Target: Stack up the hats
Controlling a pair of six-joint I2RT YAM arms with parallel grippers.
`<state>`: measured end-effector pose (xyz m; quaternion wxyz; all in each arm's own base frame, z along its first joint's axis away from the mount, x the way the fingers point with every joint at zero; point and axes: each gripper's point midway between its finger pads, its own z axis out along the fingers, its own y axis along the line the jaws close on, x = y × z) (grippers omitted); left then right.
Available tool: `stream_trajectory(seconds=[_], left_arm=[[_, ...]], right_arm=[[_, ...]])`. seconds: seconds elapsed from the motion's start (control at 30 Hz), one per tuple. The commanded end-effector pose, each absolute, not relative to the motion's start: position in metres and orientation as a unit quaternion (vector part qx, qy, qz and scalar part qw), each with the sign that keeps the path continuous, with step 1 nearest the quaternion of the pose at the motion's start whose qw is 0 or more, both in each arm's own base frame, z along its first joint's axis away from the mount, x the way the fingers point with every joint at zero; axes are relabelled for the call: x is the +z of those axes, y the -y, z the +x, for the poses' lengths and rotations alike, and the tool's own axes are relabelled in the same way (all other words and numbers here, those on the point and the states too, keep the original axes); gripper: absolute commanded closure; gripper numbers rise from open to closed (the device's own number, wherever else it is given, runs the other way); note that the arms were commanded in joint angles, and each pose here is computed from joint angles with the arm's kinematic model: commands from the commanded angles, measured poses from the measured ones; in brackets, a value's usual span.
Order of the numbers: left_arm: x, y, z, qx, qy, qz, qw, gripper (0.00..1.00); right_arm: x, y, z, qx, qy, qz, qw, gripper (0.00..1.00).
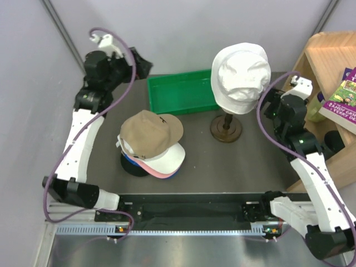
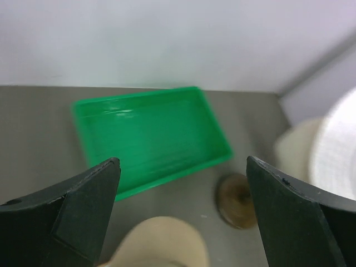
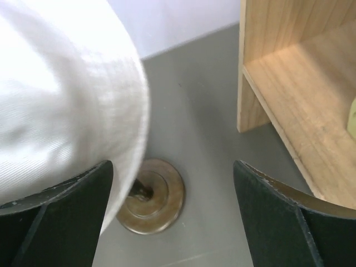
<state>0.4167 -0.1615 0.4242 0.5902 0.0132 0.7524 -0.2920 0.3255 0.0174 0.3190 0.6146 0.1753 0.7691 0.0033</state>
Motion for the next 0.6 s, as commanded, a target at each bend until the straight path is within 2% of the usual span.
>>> stream_trajectory(seconds=[0.0,0.03,0.17,0.57], left_arm=[[0.404,0.062,0.395,-0.160,-0.777,-0.094,0.601,0.01],[0.401,0.035,0.390,-0.118,-0.774,-0.132,0.608,0.01],[0.384,-0.001,0.355,-0.050,-0.776,-0.182,0.602,0.01],[0.371,-0.030,0.235,0.000,-0.755,-0.221,0.617,0.01]], right_arm=[[0.357,-0.029,0.304,0.050,-0.734,0.144,0.662,0.11],[0.358,-0.030,0.301,0.055,-0.732,0.140,0.664,0.10],[0.367,-0.031,0.285,0.066,-0.725,0.122,0.674,0.09],[0.369,-0.039,0.232,0.120,-0.696,0.073,0.704,0.07]])
